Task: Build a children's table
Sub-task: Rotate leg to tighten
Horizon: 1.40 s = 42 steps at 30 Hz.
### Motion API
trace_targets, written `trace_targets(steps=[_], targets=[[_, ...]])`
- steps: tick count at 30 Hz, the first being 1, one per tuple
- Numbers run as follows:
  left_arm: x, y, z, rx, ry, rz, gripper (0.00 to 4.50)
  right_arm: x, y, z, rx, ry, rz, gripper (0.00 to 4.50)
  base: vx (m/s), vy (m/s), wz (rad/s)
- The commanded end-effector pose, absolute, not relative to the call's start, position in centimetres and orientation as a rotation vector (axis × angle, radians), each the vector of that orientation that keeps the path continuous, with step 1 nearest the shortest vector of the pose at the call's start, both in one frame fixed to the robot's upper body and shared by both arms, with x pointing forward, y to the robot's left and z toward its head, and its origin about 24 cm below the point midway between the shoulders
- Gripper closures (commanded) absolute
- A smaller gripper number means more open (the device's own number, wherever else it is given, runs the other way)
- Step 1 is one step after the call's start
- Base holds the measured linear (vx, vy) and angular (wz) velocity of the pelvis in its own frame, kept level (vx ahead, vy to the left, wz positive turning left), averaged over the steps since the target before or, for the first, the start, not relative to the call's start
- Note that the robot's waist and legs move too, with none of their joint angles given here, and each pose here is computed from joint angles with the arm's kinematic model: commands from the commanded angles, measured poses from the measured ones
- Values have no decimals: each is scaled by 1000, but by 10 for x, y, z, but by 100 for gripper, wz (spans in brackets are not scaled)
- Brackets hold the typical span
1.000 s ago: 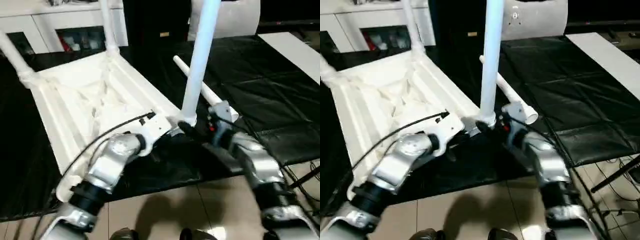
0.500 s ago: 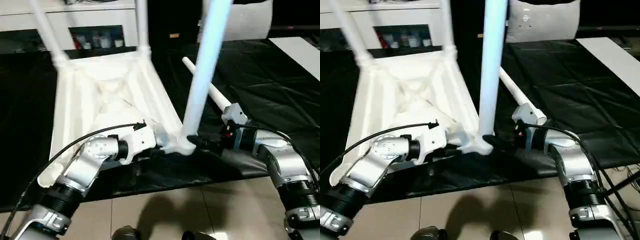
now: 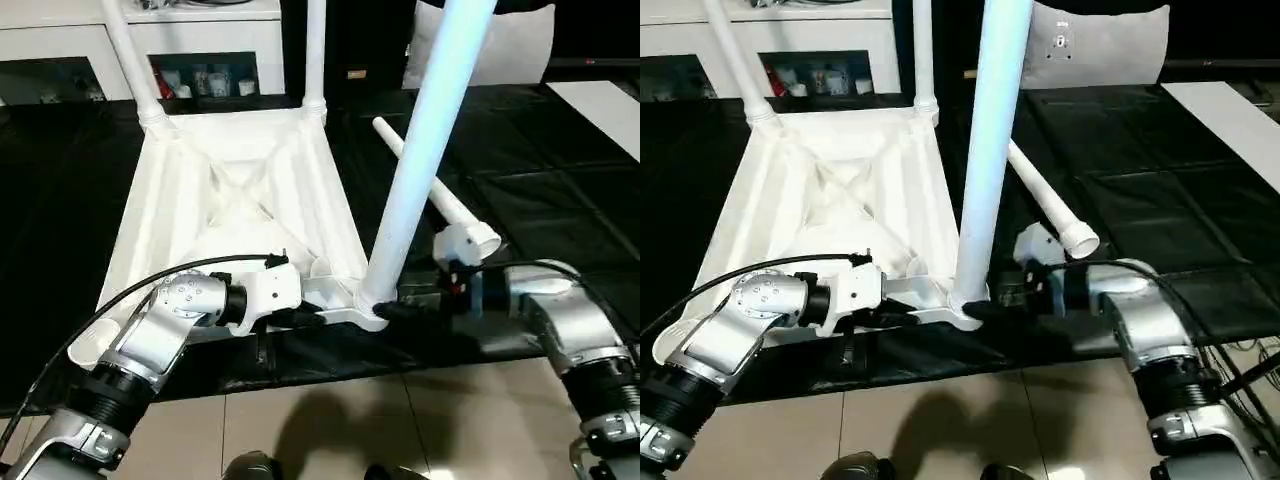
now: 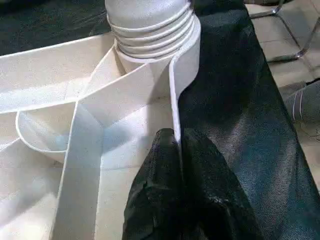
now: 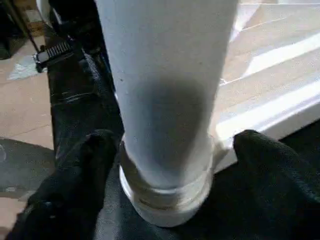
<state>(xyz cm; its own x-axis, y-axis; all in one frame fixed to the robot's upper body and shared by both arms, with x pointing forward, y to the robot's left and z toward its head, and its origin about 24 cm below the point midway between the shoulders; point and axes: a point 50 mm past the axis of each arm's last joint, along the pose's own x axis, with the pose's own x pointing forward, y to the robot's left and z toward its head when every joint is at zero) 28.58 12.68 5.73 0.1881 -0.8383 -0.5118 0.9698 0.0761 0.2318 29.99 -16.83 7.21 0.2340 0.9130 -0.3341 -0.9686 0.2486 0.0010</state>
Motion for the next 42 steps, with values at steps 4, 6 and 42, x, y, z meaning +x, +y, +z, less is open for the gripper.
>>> trace_targets(steps=[4,6,42], targets=[[277,117,50,607,285,-1476,450,298,-162,70,-246,276,1334,89,0,0,0],[277,117,51,609,284,-1477,450,298,-161,69,-253,277,1336,115,0,0,0],[306,45,65,304,287,-962,450,329,-74,46,108,352,825,249,-4,1,0]])
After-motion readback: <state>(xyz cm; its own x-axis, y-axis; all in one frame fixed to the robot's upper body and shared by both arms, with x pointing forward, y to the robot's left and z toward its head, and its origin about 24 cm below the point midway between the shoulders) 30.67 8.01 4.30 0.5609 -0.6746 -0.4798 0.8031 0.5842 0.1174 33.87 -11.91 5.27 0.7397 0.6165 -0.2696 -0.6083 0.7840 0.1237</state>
